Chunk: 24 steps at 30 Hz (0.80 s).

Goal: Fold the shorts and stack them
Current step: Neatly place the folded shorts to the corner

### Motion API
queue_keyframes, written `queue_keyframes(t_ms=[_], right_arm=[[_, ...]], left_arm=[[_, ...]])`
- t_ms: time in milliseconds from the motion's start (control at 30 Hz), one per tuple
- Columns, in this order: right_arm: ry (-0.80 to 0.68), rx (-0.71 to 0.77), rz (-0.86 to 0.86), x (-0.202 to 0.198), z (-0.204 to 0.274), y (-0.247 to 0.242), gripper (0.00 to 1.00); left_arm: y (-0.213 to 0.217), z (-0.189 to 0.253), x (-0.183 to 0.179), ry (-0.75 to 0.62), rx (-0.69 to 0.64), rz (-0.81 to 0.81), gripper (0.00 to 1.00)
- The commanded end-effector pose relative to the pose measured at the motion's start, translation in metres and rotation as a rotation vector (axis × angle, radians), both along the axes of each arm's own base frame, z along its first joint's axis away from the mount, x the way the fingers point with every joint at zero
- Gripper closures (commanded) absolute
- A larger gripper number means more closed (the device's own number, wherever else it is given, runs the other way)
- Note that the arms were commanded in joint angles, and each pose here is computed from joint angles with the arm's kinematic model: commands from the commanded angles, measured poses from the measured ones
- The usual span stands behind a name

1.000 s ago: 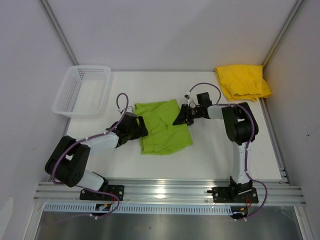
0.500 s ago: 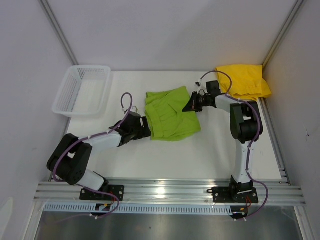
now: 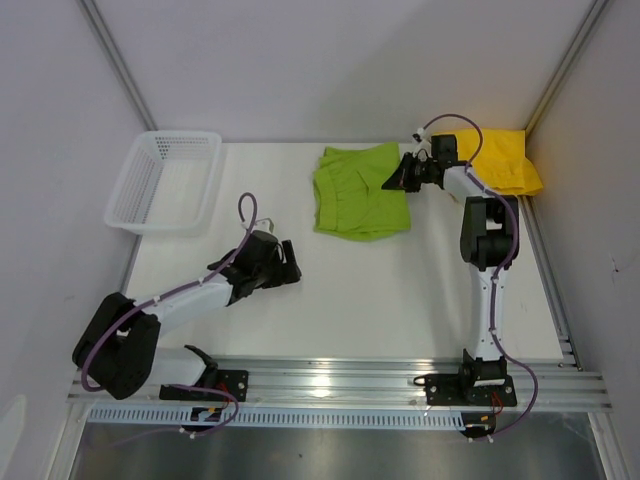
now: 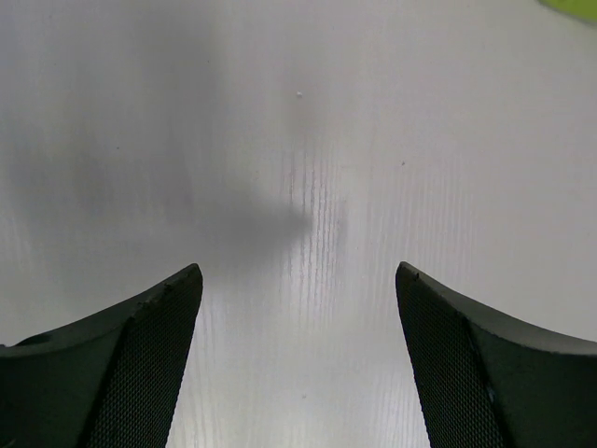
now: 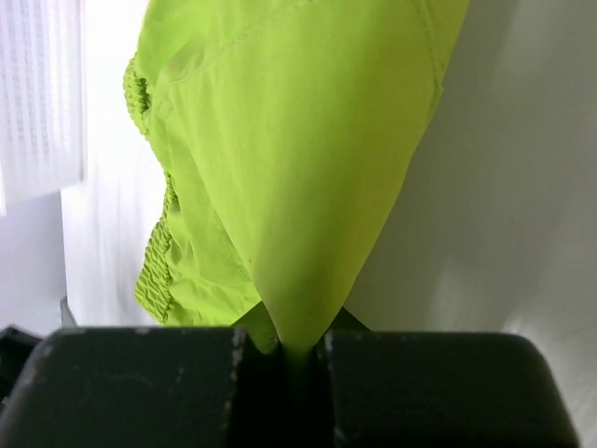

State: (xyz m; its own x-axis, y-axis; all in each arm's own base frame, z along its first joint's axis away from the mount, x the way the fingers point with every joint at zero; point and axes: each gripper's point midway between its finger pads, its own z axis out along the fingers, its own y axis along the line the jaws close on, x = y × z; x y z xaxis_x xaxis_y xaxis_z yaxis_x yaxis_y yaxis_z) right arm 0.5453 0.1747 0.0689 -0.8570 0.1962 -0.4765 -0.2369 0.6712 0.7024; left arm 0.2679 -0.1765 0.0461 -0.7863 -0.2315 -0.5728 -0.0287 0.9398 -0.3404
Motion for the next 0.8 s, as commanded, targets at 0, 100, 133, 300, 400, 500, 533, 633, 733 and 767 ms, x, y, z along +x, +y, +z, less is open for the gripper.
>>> queue_keyframes(t_ms=[0,100,133,300,400,500,533,633,733,767], right_arm=[[-0.059,-0.015,-0.041,0.032,0.019,-0.015,1.00],[-0.099,-0.031,-0.077,0.053,0.032,-0.030,1.00],[-0.116,-0.026,-0.094,0.059,0.040,-0.034,1.00],[-0.169,-0.023,-0.186,0.082,0.057,-0.072,1.00],[-0.208,-0.086,-0.229,0.093,0.067,-0.089,1.00],[-0.212,-0.074,-0.261,0.099,0.074,-0.108,1.00],[-0.228,-0.065,-0.281,0.102,0.079,-0.121,1.00],[-0.252,-0.047,-0.330,0.109,0.090,-0.142,1.00],[-0.275,-0.016,-0.371,0.115,0.104,-0.154,1.00],[-0.282,-0.005,-0.387,0.117,0.108,-0.162,1.00]], left_arm=[[0.004,0.009,-0.006,-0.018,0.009,-0.010,0.14],[0.007,0.013,-0.008,-0.022,0.021,-0.012,0.14],[0.008,0.013,-0.009,-0.019,0.024,-0.011,0.14],[0.011,0.015,-0.012,-0.025,0.028,-0.010,0.14],[0.011,0.015,-0.012,-0.024,0.027,-0.012,0.14],[0.010,0.014,-0.013,-0.019,0.023,-0.011,0.14],[0.009,0.014,-0.012,-0.020,0.023,-0.014,0.14],[0.007,0.013,-0.012,-0.017,0.020,-0.017,0.14],[0.005,0.010,-0.012,-0.011,0.024,-0.022,0.14],[0.004,0.010,-0.012,-0.012,0.023,-0.024,0.14]])
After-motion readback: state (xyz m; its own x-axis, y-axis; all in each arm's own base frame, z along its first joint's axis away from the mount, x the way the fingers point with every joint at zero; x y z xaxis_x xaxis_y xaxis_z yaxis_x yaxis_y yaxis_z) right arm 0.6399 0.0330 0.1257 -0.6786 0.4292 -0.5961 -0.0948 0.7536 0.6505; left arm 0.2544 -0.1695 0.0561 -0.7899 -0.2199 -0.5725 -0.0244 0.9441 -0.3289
